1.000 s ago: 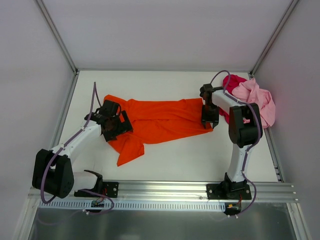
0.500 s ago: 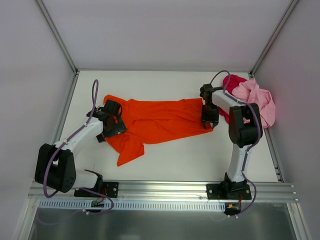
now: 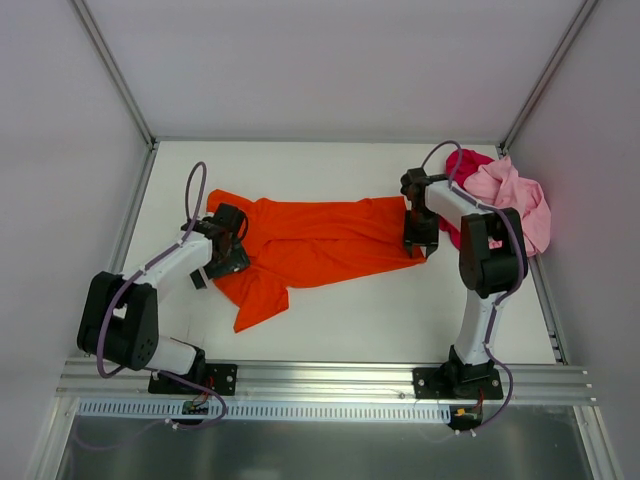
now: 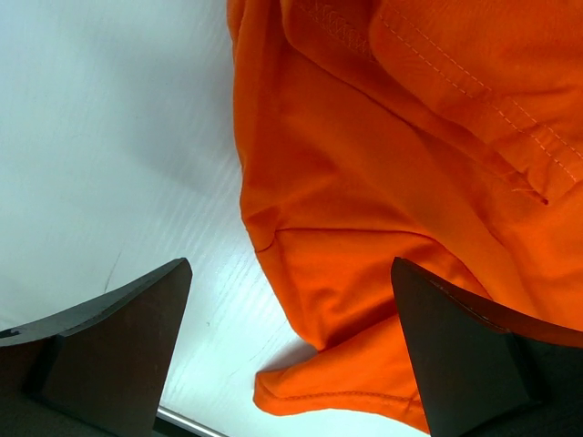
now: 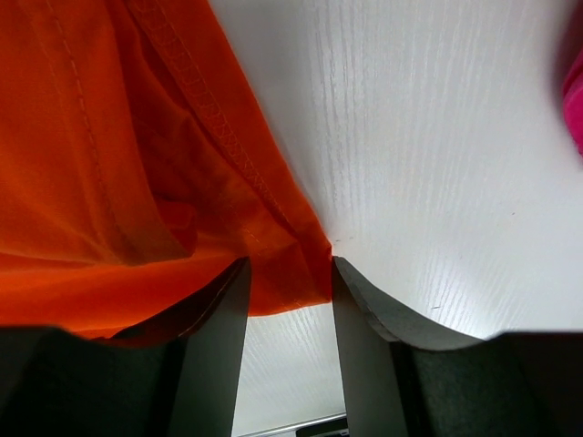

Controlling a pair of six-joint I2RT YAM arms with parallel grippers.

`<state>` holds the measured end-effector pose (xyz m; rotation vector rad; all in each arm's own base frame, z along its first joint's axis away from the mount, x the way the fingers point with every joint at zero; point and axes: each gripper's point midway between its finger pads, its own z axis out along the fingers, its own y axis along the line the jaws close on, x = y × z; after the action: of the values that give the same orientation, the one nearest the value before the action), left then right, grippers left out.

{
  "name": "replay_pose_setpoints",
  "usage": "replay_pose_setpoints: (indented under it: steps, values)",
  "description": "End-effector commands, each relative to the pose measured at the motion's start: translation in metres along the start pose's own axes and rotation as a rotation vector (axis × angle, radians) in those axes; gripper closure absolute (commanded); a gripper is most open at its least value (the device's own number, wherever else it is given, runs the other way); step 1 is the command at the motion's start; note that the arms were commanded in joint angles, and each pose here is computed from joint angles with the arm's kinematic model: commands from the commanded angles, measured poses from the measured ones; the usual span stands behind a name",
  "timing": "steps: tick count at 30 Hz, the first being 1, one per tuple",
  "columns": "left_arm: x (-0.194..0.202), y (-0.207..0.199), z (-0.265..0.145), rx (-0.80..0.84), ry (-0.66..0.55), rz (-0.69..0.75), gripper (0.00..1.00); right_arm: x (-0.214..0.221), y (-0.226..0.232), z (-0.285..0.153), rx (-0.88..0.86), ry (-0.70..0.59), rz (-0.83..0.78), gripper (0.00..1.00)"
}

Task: Fold and stack the t-shirts
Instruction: Grap the side of the flattened tshirt closest away from the robot with both arms

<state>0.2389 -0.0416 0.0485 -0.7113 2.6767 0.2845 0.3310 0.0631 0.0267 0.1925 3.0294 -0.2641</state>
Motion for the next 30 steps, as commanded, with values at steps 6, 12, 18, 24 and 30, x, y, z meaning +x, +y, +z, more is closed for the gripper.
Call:
replay_pose_setpoints:
  steps: [6,12,18,24,30]
  values:
    - [-0.012,-0.010,0.018,0.016,-0.047,-0.012,0.07,0.006,-0.009,-0.013,0.001,-0.018,0.001,0.56]
    - [-0.010,-0.012,0.024,0.020,-0.016,-0.020,0.07,0.005,-0.013,-0.015,0.004,-0.024,0.006,0.56]
    - [-0.002,-0.005,0.025,-0.011,0.011,-0.037,0.07,0.003,-0.015,-0.020,0.002,-0.035,0.012,0.56]
    - [0.001,-0.009,0.029,-0.009,0.040,-0.035,0.25,0.003,-0.016,-0.020,0.002,-0.038,0.014,0.57]
    - [0.012,-0.010,0.030,0.012,0.086,-0.062,0.30,0.003,-0.018,-0.021,-0.002,-0.038,0.020,0.58]
